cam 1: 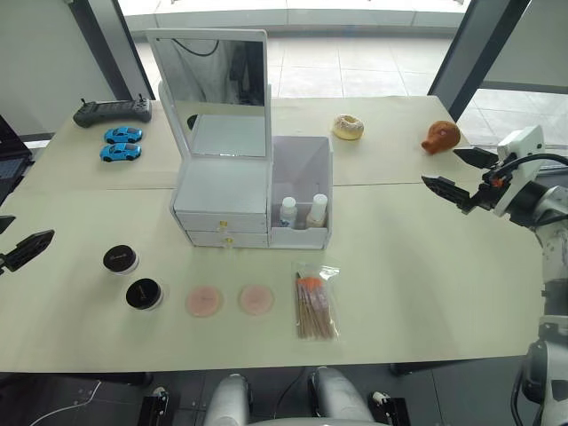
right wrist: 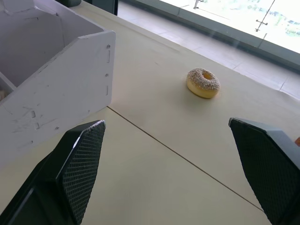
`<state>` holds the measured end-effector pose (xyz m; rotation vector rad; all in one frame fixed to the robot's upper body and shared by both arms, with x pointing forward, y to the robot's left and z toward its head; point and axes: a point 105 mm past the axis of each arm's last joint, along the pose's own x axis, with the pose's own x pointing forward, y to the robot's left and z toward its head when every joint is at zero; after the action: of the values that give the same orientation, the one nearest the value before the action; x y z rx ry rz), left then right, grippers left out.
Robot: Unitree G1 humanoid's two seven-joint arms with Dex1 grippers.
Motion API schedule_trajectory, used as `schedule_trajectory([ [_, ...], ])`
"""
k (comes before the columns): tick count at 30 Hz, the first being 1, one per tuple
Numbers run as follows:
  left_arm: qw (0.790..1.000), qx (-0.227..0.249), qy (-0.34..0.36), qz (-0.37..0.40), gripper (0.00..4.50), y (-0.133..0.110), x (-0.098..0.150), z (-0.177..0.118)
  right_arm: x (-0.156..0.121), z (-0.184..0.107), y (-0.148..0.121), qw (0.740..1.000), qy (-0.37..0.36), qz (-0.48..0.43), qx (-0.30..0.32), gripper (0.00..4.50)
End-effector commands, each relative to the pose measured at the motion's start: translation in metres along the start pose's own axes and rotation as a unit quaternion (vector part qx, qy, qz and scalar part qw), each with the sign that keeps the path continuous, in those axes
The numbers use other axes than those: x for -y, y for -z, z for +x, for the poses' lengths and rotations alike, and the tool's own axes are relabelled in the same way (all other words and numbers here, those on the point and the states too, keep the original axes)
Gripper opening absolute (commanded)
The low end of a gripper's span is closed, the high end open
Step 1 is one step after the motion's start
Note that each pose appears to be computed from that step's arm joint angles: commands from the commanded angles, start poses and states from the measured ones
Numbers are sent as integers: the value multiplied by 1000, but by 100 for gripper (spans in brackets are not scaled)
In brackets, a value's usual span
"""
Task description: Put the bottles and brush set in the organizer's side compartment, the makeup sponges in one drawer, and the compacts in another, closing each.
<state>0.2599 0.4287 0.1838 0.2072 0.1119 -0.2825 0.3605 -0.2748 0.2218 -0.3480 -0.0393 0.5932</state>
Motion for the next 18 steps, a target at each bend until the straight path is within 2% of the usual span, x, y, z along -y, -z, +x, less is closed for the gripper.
schedule_trajectory([
  [1, 999, 47, 26, -5, 450, -34, 3, 13, 2, -5, -29, 999, 3, -22, 32, 448],
  [3, 994, 93, 42, -40, 450, -56, 9, 23, -3, -4, -34, 999, -11, -17, 28, 448],
  [4, 993, 101, 53, -31, 450, -67, 16, 31, -10, -2, -40, 999, -29, -8, 34, 448],
  [7, 993, 52, 101, 5, 450, -83, 46, 59, -36, 4, -61, 995, -86, 3, 46, 448],
  [9, 983, 12, 168, 76, 450, -91, 81, 75, -61, 7, -69, 989, -141, 25, 30, 448],
  [11, 971, 3, 221, 92, 450, -100, 109, 84, -80, 8, -75, 986, -163, 11, 27, 448],
  [14, 948, -13, 300, 103, 450, -106, 148, 89, -99, 6, -78, 986, -163, -16, 30, 448],
  [15, 927, -32, 362, 95, 450, -105, 170, 83, -115, 2, -76, 981, -192, -26, 26, 448],
  [18, 875, -64, 477, 58, 450, -104, 214, 70, -149, -8, -67, 967, -253, -11, 9, 448],
])
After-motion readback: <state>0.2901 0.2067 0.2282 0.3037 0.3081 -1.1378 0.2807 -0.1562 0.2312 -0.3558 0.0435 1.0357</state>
